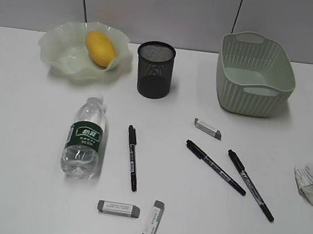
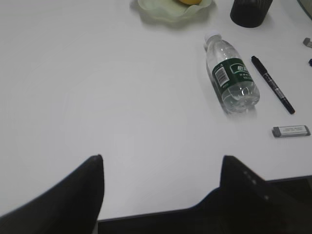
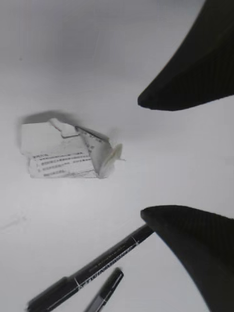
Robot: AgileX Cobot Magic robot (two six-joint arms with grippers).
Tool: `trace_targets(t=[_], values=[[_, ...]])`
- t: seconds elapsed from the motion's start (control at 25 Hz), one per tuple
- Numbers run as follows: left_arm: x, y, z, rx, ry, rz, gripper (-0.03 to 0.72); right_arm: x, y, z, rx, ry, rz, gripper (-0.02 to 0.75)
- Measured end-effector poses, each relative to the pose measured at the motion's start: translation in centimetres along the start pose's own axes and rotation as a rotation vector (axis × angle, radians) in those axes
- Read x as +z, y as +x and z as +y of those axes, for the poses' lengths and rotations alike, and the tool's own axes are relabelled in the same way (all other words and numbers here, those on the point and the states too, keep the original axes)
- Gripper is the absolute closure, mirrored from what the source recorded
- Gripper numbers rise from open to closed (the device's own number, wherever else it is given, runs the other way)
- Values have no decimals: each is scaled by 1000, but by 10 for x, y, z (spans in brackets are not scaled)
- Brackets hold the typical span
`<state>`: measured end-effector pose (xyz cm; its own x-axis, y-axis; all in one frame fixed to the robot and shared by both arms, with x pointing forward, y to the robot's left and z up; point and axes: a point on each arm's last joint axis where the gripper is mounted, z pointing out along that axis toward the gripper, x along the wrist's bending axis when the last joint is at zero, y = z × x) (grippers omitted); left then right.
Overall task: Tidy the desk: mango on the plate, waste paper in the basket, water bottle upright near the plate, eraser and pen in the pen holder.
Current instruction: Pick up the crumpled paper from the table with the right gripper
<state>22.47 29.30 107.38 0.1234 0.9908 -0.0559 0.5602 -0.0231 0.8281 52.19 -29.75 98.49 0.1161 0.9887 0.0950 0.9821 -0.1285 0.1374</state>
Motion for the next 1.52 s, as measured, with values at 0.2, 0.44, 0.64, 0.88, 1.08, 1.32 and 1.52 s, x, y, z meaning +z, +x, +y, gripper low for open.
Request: trace_targets(t=[0.2,0.44,0.64,0.88,1.08,1.32,1.52], values=[[0,0,-15,3,-54,-1,144,32,-2,8,6,51,-10,251],[7,1,-10,0,-133,2,166,61,-4,13,14,91,-17,252],[10,1,-10,-1,-148,4,166,75,-5,16,19,99,-19,253],[11,2,-10,-2,-148,4,172,75,-5,22,23,31,-16,349],[11,2,-10,-2,-149,4,186,75,-5,24,45,11,-15,461],[11,2,-10,-2,-150,4,186,90,-6,20,78,73,-22,472],[11,2,-10,-2,-150,4,186,95,-7,20,103,89,-25,479]])
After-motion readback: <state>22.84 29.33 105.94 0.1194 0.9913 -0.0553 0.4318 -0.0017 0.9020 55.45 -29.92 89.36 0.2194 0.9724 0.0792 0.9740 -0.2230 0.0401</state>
